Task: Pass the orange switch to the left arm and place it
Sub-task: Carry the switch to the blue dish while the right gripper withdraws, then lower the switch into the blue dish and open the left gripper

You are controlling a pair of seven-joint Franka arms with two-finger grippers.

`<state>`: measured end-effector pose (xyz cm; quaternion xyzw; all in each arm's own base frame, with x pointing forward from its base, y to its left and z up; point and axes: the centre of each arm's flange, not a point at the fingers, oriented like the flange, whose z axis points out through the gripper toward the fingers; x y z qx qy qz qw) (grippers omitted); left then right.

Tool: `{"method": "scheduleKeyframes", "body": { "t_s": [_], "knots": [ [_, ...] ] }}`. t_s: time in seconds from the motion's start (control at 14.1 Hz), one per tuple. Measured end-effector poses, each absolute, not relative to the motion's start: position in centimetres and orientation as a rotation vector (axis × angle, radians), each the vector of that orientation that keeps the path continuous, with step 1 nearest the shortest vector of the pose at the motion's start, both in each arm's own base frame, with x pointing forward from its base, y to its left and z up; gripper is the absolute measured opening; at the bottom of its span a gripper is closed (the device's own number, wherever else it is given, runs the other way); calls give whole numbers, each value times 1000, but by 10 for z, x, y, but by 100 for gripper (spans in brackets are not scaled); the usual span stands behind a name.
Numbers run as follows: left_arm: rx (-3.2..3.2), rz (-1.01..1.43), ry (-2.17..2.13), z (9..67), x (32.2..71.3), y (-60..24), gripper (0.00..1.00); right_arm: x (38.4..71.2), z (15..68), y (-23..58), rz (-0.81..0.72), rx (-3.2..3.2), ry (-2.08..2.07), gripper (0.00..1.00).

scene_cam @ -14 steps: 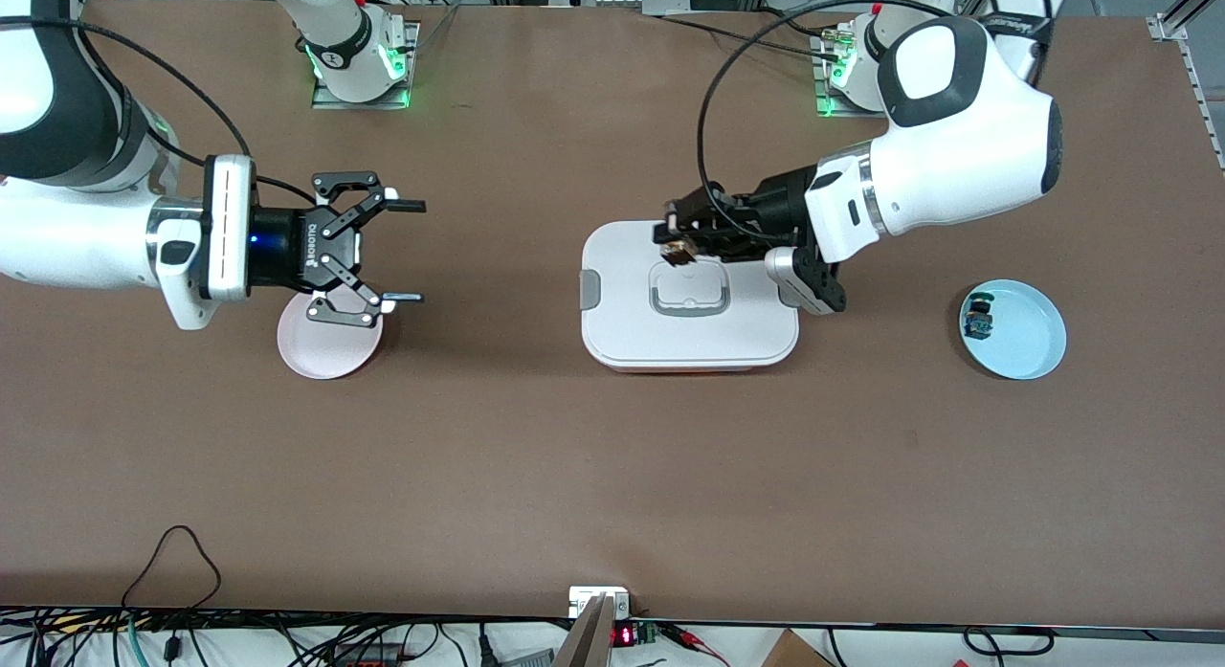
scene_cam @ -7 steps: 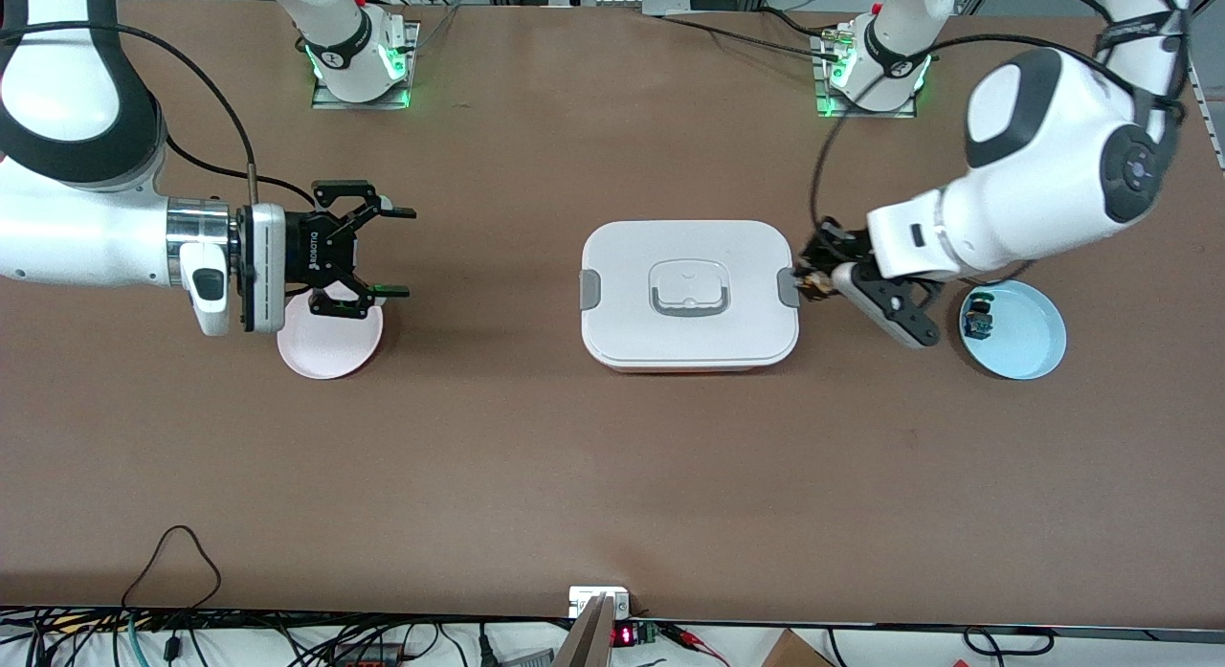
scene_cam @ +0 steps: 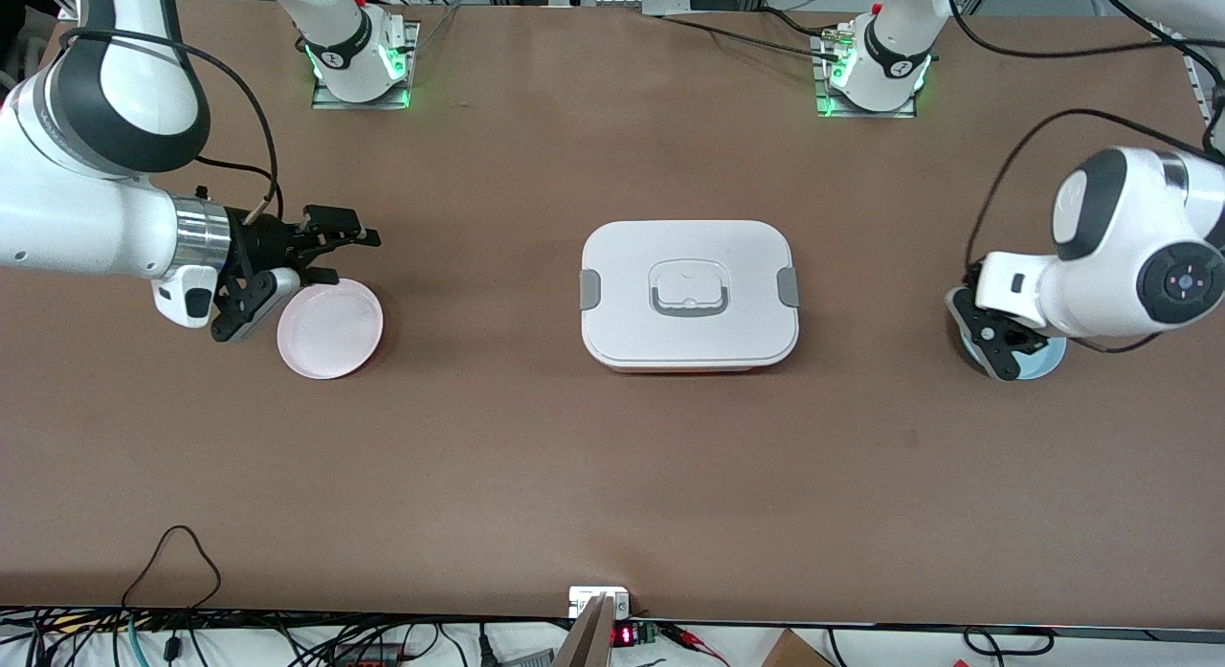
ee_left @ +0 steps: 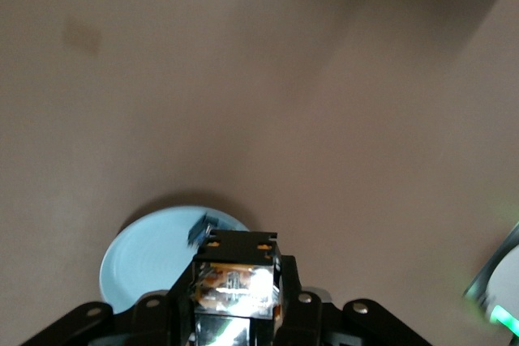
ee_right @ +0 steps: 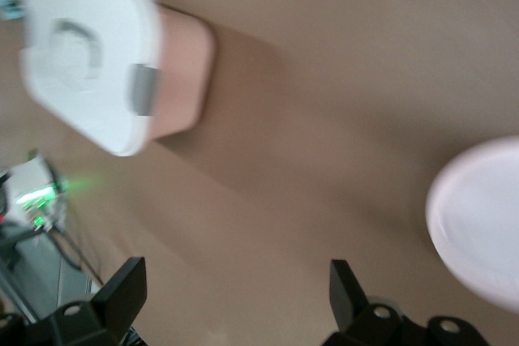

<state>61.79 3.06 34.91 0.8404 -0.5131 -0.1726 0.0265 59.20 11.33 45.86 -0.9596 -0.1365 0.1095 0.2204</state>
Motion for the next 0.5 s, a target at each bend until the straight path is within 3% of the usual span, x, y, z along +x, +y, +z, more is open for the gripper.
{"method": "scheduleKeyframes", "body": {
  "t_s": [0.28,0.5],
  "knots": [
    [2434,-513,-1841,264,616,132,42,582,470,81,462,-3016,-158,100],
    [2355,-449,-1987,224,599,157,42,584,520,49,358,-3272,-202,100]
  ]
}}
